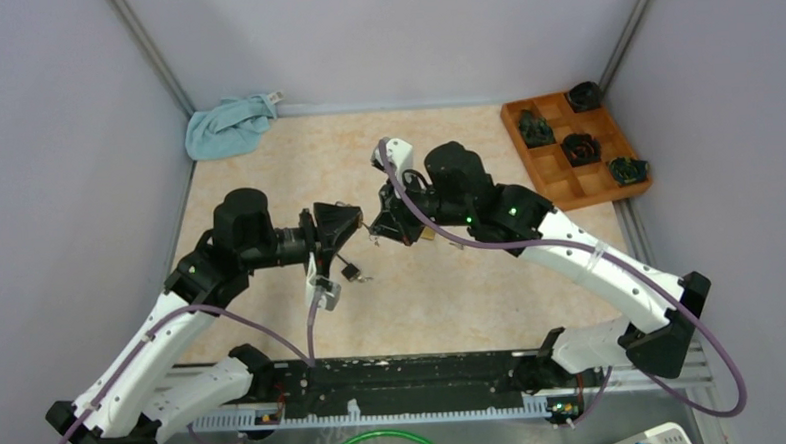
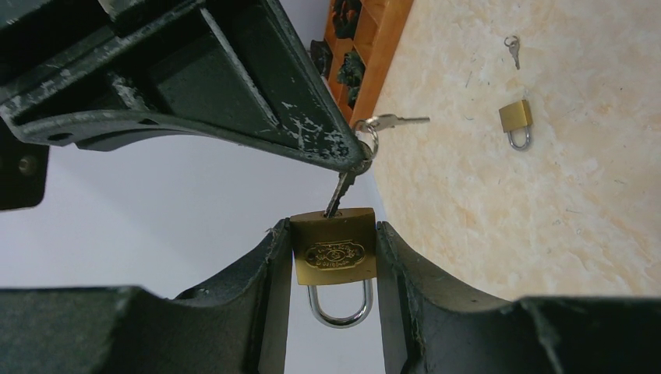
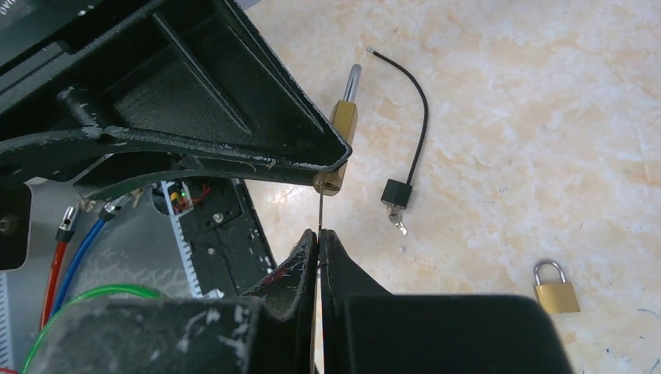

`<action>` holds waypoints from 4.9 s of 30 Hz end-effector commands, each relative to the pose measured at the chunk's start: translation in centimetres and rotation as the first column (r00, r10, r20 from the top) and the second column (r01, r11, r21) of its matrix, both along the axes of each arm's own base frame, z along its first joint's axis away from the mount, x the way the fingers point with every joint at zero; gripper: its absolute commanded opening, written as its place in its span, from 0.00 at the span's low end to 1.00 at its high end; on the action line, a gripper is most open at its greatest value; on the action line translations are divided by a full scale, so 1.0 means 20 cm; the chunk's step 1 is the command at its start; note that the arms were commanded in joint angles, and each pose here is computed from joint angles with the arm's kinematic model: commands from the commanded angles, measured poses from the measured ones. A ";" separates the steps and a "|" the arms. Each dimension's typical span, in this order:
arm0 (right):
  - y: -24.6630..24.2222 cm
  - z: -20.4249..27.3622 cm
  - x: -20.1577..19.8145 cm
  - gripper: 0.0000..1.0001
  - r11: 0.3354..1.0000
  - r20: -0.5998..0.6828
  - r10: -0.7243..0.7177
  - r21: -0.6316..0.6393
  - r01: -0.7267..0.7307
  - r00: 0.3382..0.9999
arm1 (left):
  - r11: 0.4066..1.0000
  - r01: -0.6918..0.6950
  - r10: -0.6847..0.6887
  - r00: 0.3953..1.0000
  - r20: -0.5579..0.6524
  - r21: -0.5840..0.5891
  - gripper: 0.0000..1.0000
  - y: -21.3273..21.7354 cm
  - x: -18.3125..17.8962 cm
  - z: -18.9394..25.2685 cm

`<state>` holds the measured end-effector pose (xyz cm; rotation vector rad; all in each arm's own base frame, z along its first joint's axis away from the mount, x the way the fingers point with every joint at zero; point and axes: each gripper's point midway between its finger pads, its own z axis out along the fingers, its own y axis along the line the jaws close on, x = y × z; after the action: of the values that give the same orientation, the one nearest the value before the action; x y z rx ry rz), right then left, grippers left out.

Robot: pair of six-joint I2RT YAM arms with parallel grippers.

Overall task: Unlock with the key
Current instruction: Unlock the lock.

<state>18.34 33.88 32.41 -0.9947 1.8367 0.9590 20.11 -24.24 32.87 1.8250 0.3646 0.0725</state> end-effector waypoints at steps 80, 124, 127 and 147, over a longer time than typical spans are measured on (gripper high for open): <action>0.02 0.12 0.00 0.00 0.998 0.078 -0.008 0.062 0.004 0.997 | 0.997 -0.003 -0.005 0.994 0.107 0.076 0.00 0.03 0.01 -0.01; 0.07 0.14 0.07 0.00 0.993 0.088 -0.063 0.102 0.053 0.994 | 0.996 -0.019 0.009 0.993 0.122 0.085 0.00 0.04 0.02 -0.02; 0.08 0.13 0.07 0.00 0.993 0.080 -0.060 0.101 0.052 0.995 | 0.997 -0.028 0.018 0.992 0.122 0.078 0.00 0.04 0.03 -0.01; 0.13 0.17 0.09 0.00 0.984 0.073 -0.064 0.168 0.052 0.995 | 0.998 -0.033 0.027 0.995 0.101 0.058 0.00 0.04 0.03 0.01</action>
<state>19.81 35.40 32.37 -0.9120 1.8020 0.9376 20.98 -22.98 31.70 1.9022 0.3682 0.1929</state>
